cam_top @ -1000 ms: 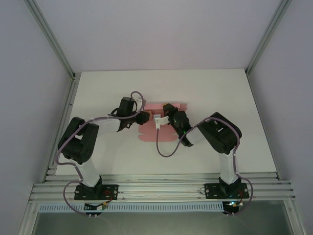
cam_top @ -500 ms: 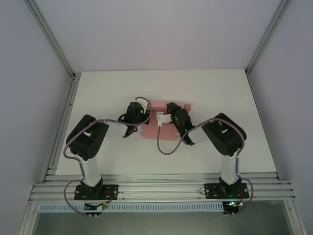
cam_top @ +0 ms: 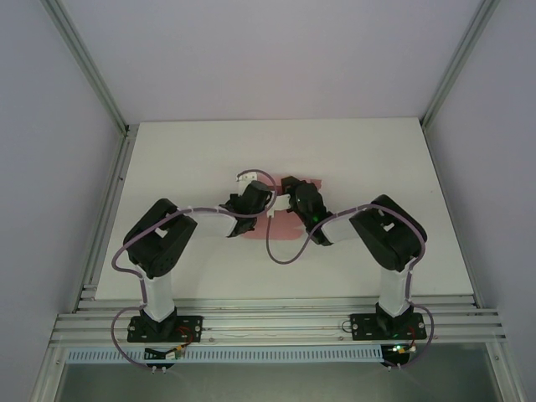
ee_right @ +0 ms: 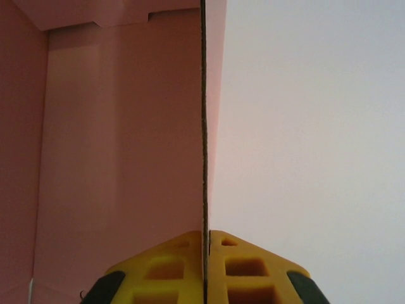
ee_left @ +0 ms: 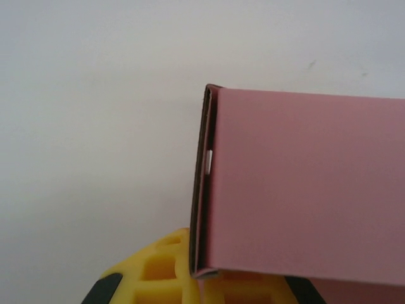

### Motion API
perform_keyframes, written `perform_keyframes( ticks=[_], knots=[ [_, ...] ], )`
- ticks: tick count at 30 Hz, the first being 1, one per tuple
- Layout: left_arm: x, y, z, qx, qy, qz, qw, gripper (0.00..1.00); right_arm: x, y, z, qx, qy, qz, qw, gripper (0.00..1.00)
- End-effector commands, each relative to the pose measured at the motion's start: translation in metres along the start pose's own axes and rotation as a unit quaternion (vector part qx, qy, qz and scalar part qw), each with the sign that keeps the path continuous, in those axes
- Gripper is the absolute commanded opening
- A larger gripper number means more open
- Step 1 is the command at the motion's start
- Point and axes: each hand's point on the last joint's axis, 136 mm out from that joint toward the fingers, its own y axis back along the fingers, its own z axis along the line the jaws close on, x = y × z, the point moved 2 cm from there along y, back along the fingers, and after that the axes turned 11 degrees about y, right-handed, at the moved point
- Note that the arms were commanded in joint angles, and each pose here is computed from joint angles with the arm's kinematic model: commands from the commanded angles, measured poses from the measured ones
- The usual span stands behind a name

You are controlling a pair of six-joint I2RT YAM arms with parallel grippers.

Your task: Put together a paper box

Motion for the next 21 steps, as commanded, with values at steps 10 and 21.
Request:
perform_keyframes(
  ticks=[10,21],
  knots=[
    [0.012,-0.031,0.022,-0.024,0.053,0.008,0.998,0.03,-0.009,0.011,0.042,-0.102,-0.029,-0.027,0.994,0.0],
    [0.029,-0.037,0.02,0.114,0.078,0.05,0.989,0.29,-0.01,0.013,0.04,-0.114,-0.039,-0.032,0.992,0.0]
  ],
)
